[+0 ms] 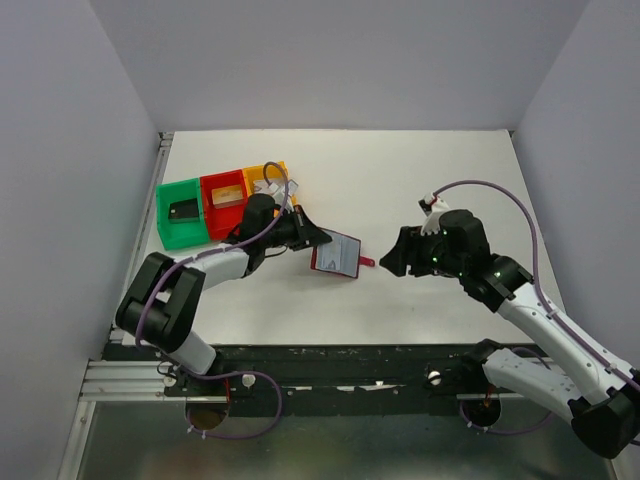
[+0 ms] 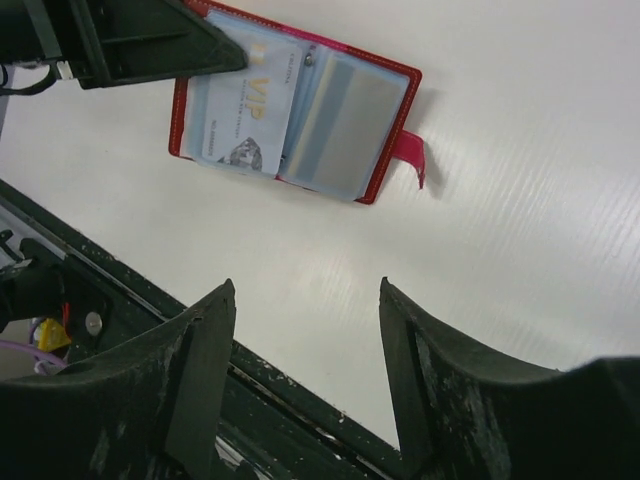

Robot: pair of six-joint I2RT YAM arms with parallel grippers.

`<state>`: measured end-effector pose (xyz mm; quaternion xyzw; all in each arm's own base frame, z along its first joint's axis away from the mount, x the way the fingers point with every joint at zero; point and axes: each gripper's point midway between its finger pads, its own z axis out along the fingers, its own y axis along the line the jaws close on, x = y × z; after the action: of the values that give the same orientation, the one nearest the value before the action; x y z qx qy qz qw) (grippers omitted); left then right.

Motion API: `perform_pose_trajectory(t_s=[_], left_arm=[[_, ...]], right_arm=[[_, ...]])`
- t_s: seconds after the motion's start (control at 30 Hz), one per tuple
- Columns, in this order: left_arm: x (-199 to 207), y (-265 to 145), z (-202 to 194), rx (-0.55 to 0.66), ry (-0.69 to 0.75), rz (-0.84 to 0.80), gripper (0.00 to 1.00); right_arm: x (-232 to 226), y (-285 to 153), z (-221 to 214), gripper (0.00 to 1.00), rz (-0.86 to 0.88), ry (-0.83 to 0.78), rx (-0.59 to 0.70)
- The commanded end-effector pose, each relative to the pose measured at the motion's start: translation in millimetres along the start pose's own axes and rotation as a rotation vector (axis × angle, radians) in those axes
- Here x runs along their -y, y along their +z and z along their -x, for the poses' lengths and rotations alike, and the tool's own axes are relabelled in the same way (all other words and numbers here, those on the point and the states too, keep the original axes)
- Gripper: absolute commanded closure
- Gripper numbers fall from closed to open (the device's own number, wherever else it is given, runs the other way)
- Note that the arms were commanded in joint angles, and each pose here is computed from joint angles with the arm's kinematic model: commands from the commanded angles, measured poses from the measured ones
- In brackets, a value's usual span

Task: Take the credit cards out of the card holder
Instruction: Place the card holder at the center of the board.

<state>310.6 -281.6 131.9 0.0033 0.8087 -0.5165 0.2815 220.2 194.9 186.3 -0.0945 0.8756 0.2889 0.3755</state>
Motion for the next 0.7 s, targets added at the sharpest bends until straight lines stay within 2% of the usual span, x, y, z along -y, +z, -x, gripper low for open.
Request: perform_pose_trajectory(t_s=[0.0, 0.3, 0.5, 0.67], left_arm=[[17, 20, 24, 0.063, -0.013, -0.126, 1.00], [2, 39, 18, 0.044, -0.053, -0.138, 0.98], [-10, 39, 17, 0.021, -0.018, -0.058, 0.69], [-25, 38, 13, -0.013, 0.011, 0.030, 0.54]], right_arm=[[2, 14, -6, 0.34, 0.024, 0.030, 0.014], [10, 28, -24, 0.35, 0.018, 0.043, -0.023], [14, 30, -28, 0.35, 0.007, 0.047, -0.033], [15, 31, -28, 0.34, 0.003, 0.043, -0.037]])
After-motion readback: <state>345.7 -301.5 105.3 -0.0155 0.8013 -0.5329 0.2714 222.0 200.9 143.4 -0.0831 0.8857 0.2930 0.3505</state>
